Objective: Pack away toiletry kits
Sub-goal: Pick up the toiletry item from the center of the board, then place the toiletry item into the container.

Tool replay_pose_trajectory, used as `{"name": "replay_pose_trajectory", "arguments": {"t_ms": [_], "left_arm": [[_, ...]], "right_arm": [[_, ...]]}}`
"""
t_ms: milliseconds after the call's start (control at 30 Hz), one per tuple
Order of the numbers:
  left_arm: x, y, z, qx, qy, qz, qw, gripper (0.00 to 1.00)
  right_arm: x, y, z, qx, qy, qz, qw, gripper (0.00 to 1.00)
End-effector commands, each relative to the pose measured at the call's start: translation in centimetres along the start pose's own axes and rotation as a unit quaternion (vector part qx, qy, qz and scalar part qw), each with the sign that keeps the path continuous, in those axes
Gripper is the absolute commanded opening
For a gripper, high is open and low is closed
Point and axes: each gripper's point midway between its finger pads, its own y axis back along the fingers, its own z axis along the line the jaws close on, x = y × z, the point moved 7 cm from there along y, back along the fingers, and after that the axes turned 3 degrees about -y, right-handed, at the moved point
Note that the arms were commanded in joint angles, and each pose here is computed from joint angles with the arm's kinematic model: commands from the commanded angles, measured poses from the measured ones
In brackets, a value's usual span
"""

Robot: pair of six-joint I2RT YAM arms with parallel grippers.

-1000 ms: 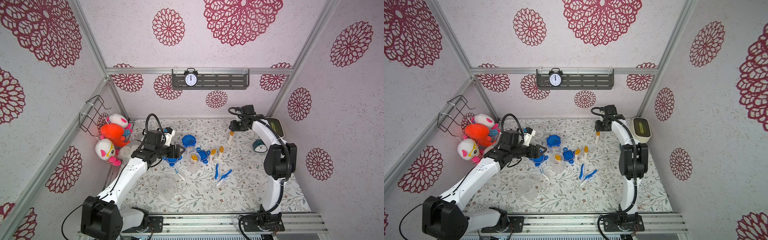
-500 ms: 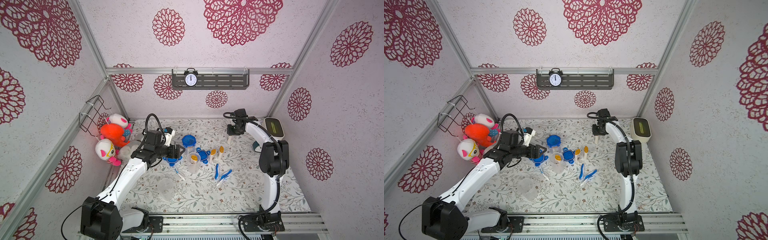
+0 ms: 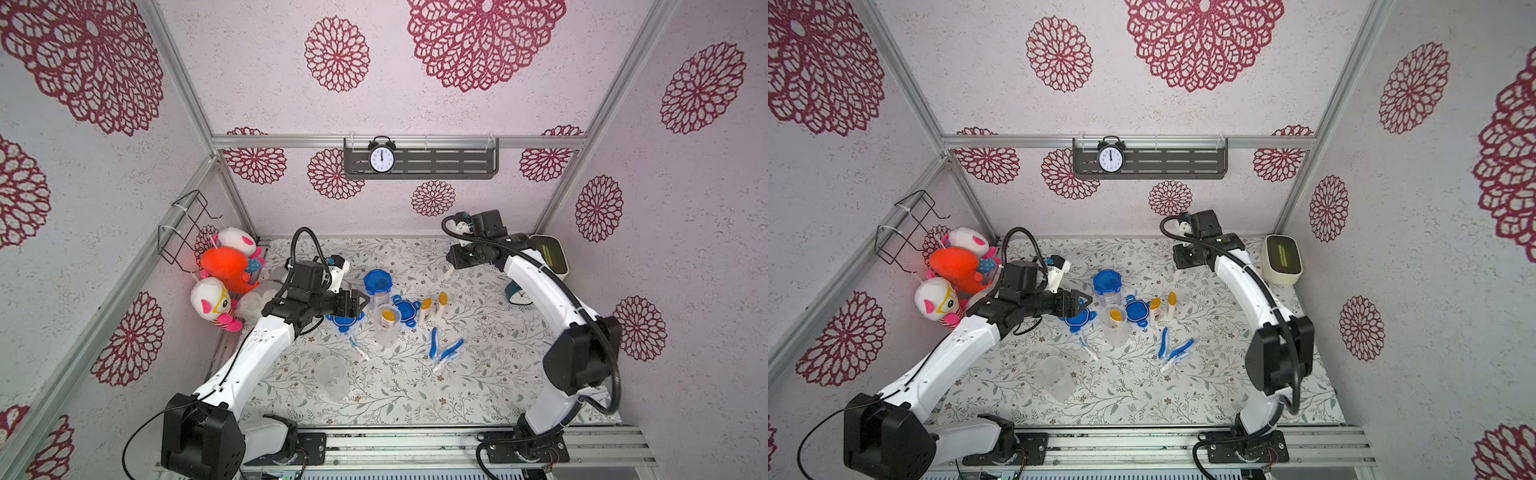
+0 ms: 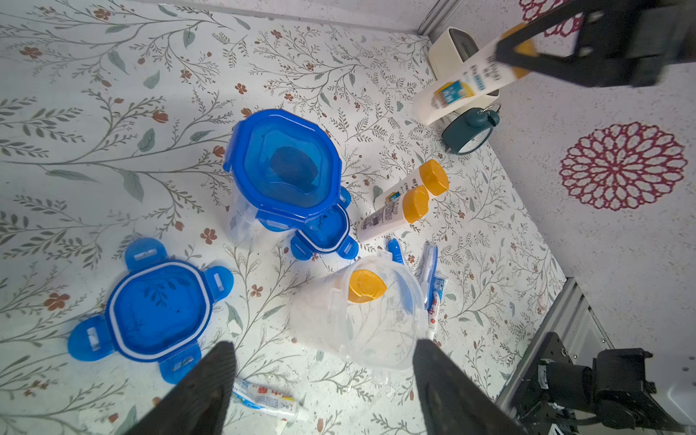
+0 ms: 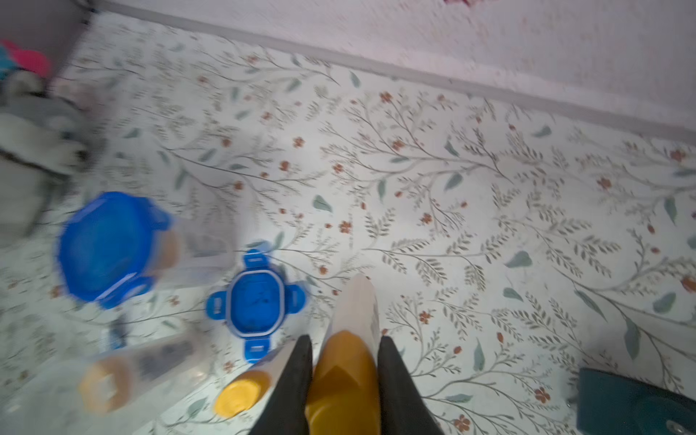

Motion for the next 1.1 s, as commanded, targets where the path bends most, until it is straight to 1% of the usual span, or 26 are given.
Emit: {"name": "replay_pose_trajectory", "arguments": {"t_ms": [0, 100, 167, 400, 533, 767, 1067], "left_arm": [[-0.8, 0.3, 0.2, -0.015, -0.004, -0.002, 1.0, 0.77], [-0.7, 0.2, 0.4, -0.021, 0.003, 0.009, 1.0, 0.77], [-0.7, 0.2, 0.4, -0.024, 0.006, 0.01, 1.0, 0.77], [-0.6, 0.3, 0.6, -0.033, 0.015, 0.012, 0.999, 0.76], [-0.5, 0.3, 0.7, -0.035, 0.018, 0.016, 0.999, 0.76], [-0.5, 0.1, 0.7, -0.034, 0.023, 0.018, 0.999, 0.76], [-0.4, 0.1, 0.7, -0.032, 0.025, 0.02, 0.999, 0.75]], "right_arm": [[-0.2, 1.8, 4.8, -0.122, 0.058, -0.019, 0.991, 0.22], [0.2, 1.9, 7.6, -0.184, 0.078, -0.014, 0.98, 0.22], [0.5, 1.9, 9.1, -0.211, 0.089, -0.008, 0.974, 0.21], [1.9, 1.5, 12.4, -0.274, 0.099, 0.012, 0.957, 0.2], [3.0, 1.0, 13.6, -0.29, 0.105, 0.034, 0.951, 0.21], [4.4, 0.0, 14.5, -0.292, 0.11, 0.065, 0.948, 0.2], [6.0, -1.2, 15.0, -0.273, 0.125, 0.104, 0.948, 0.21]]}}
